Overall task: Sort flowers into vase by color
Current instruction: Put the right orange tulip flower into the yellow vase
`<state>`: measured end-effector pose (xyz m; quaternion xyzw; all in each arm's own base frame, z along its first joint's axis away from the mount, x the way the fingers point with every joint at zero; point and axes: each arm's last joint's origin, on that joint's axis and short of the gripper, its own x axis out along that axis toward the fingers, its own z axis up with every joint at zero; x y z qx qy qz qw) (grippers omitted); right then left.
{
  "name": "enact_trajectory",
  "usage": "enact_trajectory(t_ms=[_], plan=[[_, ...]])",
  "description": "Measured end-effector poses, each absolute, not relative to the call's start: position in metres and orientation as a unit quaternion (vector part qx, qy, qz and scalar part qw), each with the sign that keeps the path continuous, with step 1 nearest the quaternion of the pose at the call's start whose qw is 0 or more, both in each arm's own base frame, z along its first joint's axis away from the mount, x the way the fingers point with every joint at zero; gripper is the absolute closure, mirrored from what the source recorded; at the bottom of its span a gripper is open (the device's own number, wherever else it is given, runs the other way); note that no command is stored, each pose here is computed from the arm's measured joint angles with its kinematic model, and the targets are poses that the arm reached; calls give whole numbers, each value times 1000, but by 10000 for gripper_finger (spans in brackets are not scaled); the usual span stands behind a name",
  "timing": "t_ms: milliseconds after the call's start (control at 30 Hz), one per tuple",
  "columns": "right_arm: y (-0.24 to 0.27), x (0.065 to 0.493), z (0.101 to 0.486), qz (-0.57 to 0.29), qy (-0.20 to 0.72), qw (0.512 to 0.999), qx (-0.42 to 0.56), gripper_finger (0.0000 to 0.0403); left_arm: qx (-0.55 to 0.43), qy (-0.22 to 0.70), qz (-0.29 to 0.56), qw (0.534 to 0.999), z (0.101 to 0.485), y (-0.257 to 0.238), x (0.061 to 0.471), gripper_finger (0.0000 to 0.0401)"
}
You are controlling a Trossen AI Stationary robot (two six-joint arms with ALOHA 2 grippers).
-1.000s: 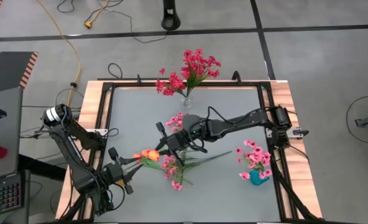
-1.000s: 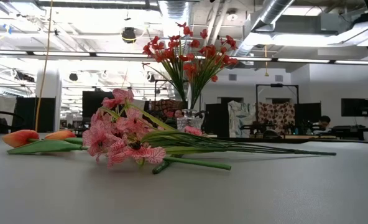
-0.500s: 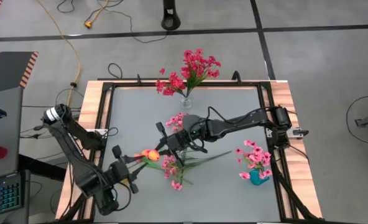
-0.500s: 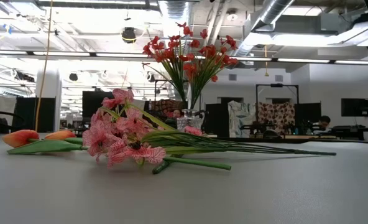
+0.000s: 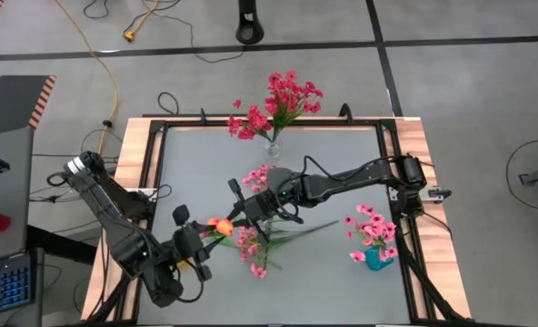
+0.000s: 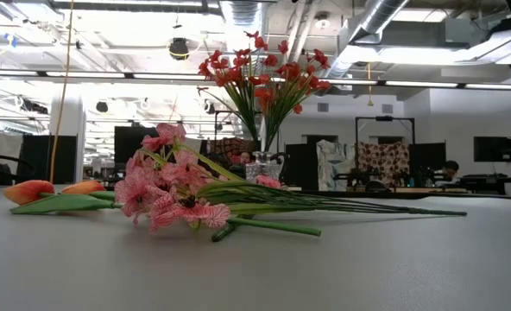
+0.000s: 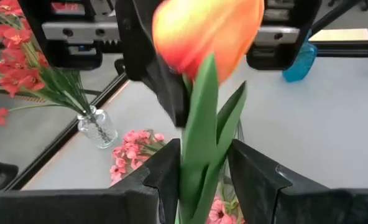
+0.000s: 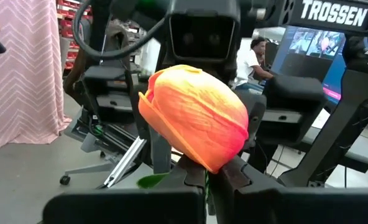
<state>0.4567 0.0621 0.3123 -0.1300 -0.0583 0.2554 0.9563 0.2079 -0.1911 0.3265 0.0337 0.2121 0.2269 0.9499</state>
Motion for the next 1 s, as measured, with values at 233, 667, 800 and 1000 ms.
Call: enact_trajectory(t_ms=[233, 667, 800, 1000], plan=[[62, 457, 312, 255, -58, 956, -130, 371, 18, 237, 230, 944, 333, -184, 210, 283], [62, 457, 312, 255, -56, 957, -128, 362, 11, 238, 233, 943, 332, -184, 209, 394], [62, 457, 312, 256, -53, 958, -115, 347, 4, 233, 232, 944, 332, -186, 206, 399], [58, 457, 312, 253, -47, 961, -99, 324, -5, 214, 228, 950, 332, -195, 190, 400]])
